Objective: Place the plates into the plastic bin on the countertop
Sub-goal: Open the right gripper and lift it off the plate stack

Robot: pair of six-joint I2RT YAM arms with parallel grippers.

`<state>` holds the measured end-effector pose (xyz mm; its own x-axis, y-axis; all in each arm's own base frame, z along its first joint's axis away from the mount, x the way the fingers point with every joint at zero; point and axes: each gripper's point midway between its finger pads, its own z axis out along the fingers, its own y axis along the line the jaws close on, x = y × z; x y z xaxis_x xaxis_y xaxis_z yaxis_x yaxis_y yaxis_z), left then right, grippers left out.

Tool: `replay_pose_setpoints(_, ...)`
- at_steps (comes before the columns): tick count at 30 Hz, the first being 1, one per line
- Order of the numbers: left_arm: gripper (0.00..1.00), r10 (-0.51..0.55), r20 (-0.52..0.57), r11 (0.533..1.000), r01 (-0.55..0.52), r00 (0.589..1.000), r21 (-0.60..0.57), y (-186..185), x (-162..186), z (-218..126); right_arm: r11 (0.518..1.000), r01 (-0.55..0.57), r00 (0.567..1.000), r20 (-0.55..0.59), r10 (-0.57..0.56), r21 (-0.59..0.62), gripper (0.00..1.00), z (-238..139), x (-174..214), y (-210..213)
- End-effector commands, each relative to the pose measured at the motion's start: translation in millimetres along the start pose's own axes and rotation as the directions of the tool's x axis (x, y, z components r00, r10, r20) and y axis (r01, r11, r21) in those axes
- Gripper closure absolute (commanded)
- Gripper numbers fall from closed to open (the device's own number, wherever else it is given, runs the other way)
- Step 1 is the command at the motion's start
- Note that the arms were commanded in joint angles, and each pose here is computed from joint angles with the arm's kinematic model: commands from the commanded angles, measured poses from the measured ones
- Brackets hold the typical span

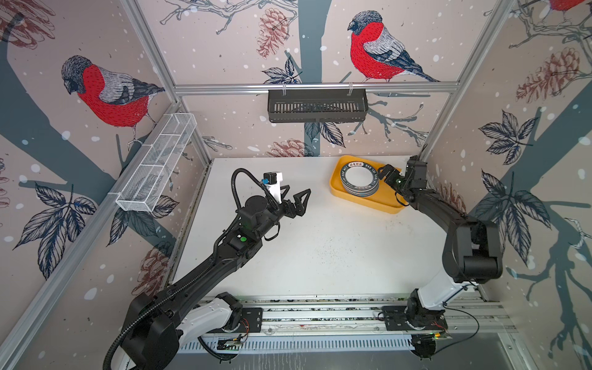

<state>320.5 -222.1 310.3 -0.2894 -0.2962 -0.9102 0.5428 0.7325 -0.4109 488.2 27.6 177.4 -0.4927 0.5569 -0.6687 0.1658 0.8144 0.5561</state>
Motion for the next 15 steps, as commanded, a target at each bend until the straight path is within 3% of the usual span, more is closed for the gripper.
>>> replay_pose_setpoints(1, 0.04, 0.046, 0.018, 0.999, -0.046, 0.999, -0.023, 7, -10, -2, 0.997, 0.044, 0.998, 0.050, -0.047, 0.066, 0.00, -17, -4, -11)
replay_pose_setpoints(10, 0.04, 0.125, 0.063, 0.971, -0.110, 0.990, -0.210, 49, -24, -7, 0.967, 0.066, 0.978, 0.176, -0.112, 0.245, 0.00, -72, -11, -46)
replay_pose_setpoints(15, 0.04, 0.196, 0.120, 0.872, -0.117, 0.973, -0.475, 109, -30, -31, 0.926, 0.027, 0.945, 0.292, -0.146, 0.376, 0.00, -111, -15, -74)
